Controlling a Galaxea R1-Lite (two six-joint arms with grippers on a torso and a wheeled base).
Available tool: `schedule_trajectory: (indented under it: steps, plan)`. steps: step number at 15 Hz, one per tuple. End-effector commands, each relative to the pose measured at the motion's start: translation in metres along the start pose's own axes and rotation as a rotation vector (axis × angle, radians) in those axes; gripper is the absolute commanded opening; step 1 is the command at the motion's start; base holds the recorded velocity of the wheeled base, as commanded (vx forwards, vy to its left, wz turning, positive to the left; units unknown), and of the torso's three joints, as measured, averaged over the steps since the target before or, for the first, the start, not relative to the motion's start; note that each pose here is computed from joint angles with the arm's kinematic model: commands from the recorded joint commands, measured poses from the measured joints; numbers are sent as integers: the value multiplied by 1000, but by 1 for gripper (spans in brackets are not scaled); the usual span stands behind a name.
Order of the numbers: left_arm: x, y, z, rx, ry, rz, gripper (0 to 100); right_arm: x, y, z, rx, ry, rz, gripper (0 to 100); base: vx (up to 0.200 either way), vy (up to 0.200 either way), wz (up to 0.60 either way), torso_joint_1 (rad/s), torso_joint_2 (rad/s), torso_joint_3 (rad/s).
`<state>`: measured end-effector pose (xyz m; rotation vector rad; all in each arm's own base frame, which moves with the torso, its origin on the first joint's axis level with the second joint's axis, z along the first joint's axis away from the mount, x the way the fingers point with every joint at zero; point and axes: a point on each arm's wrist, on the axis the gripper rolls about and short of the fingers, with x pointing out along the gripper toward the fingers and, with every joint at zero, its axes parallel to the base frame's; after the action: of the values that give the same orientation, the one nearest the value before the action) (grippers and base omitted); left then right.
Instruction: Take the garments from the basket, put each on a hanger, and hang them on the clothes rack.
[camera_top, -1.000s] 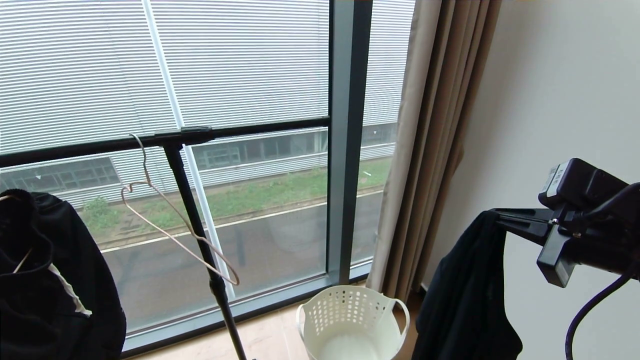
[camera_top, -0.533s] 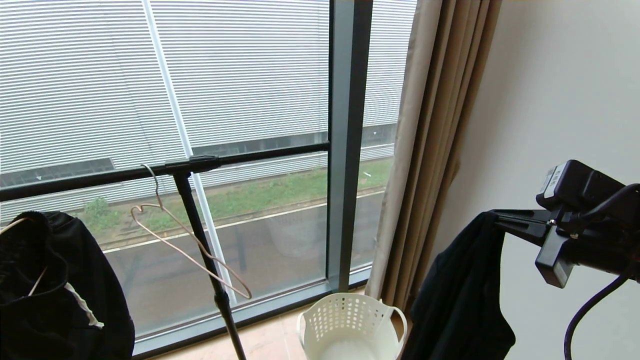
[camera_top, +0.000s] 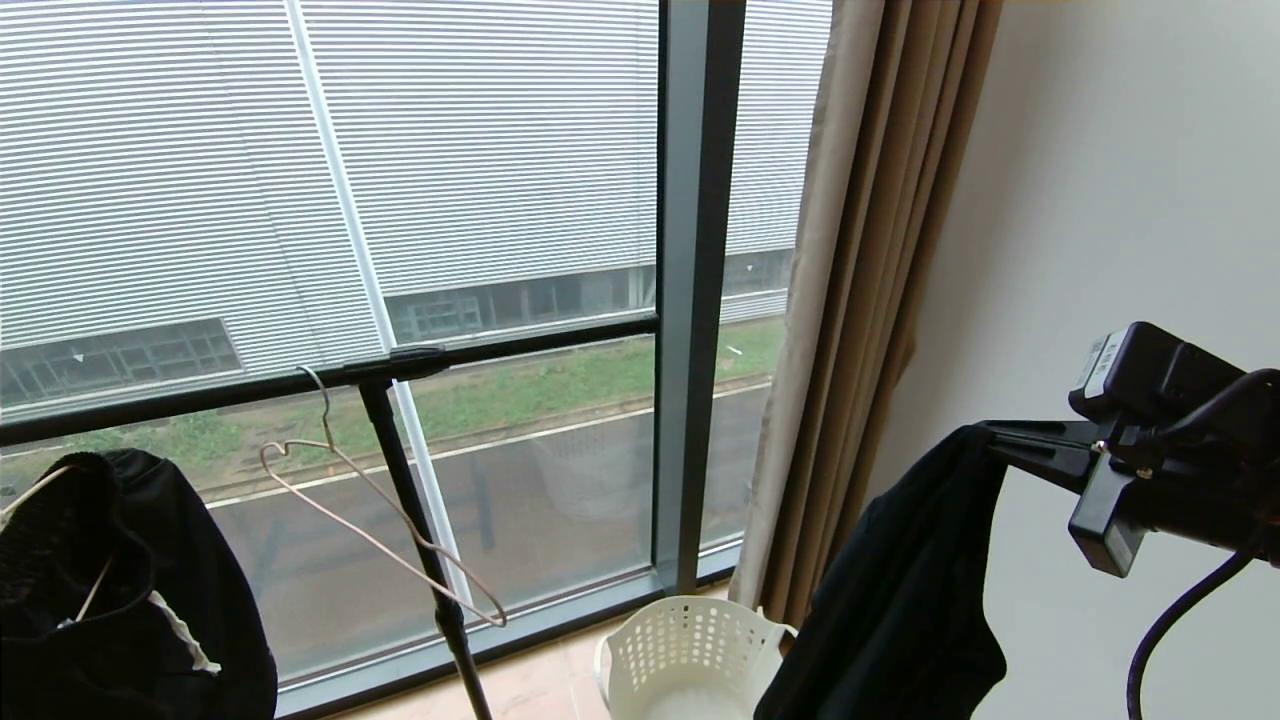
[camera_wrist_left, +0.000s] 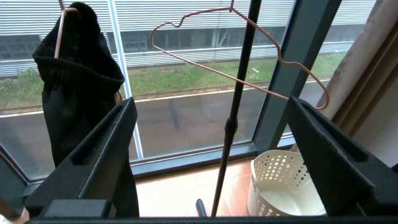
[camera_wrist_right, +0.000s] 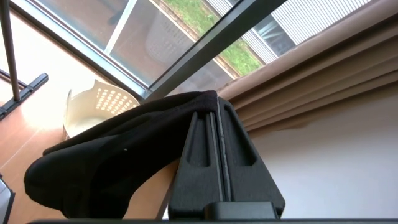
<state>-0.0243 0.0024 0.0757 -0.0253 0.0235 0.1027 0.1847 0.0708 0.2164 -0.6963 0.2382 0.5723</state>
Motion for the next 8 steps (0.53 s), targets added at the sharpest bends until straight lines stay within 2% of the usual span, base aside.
schedule_trajectory:
  steps: [1,3,8]
  plan:
    - [0,0,0,1,1,0,100,0,0,1,-1,-4,-2,0,0,0,0,0,0,0]
    - [0,0,0,-1,1,0,100,1,-1,1,-2,-10,-7,0,0,0,0,0,0,0]
    - [0,0,0,2,3,1,100,1,0,1,-2,-10,-7,0,0,0,600,1,-2,1]
